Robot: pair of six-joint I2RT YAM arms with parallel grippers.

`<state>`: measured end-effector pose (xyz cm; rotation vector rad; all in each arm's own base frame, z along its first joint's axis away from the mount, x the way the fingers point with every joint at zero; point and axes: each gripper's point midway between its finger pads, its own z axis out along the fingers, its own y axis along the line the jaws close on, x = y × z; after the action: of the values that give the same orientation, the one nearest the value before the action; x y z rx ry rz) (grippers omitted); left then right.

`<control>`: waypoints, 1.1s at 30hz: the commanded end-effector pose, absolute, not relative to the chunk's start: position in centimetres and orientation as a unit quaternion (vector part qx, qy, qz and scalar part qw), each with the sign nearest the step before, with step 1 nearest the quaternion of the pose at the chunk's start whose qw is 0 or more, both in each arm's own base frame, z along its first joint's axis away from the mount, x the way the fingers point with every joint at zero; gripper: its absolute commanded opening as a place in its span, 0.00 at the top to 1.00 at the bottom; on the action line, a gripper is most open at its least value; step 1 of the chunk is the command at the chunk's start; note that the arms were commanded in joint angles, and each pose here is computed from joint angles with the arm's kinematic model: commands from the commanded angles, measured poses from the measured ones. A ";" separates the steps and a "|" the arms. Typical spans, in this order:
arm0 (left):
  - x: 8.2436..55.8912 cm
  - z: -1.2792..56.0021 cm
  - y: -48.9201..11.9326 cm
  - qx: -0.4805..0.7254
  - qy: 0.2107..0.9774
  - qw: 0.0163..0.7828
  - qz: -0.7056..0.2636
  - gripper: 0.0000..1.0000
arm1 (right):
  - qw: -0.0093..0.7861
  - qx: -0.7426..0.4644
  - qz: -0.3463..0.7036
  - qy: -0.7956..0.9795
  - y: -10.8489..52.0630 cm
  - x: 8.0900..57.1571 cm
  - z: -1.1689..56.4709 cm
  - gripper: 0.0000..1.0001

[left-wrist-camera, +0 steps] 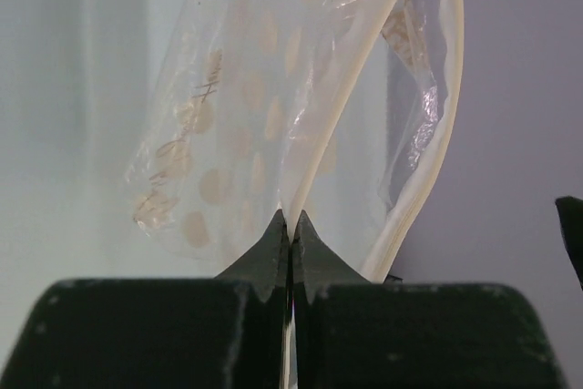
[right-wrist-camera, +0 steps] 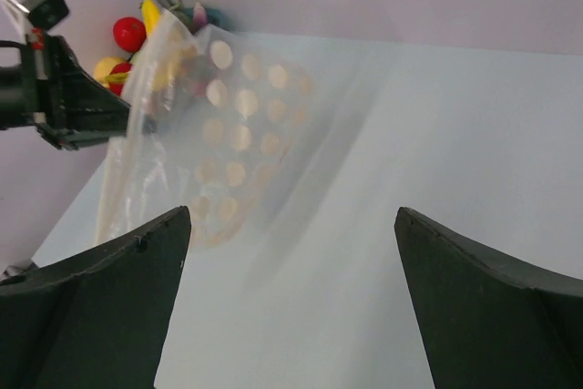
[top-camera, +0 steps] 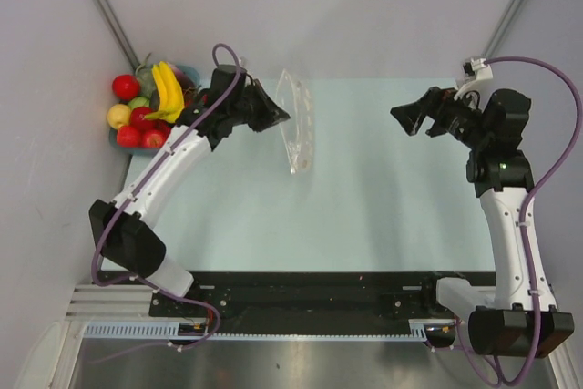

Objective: Place the food in the zip-top bag and seal the zipper
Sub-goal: Open the zipper of the food storage bag.

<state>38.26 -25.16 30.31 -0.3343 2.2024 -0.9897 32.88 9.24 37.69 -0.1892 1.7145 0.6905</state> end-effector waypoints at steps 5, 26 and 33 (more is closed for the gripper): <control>36.9 25.6 -23.7 -0.269 0.866 0.307 -0.290 1.00 | 0.556 -0.081 0.335 0.756 14.4 34.4 36.2 0.00; 37.8 24.7 -24.8 -0.261 0.871 0.328 -0.258 1.00 | 0.484 -0.200 0.325 0.787 32.0 37.1 30.3 0.29; 37.5 24.3 -25.1 -0.257 0.874 0.317 -0.265 1.00 | 0.481 -0.221 0.298 0.794 34.4 37.3 28.2 0.37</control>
<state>37.31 -24.58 22.83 -0.6556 2.3295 -0.6492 35.91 33.21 25.81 -0.5389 2.0349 0.7794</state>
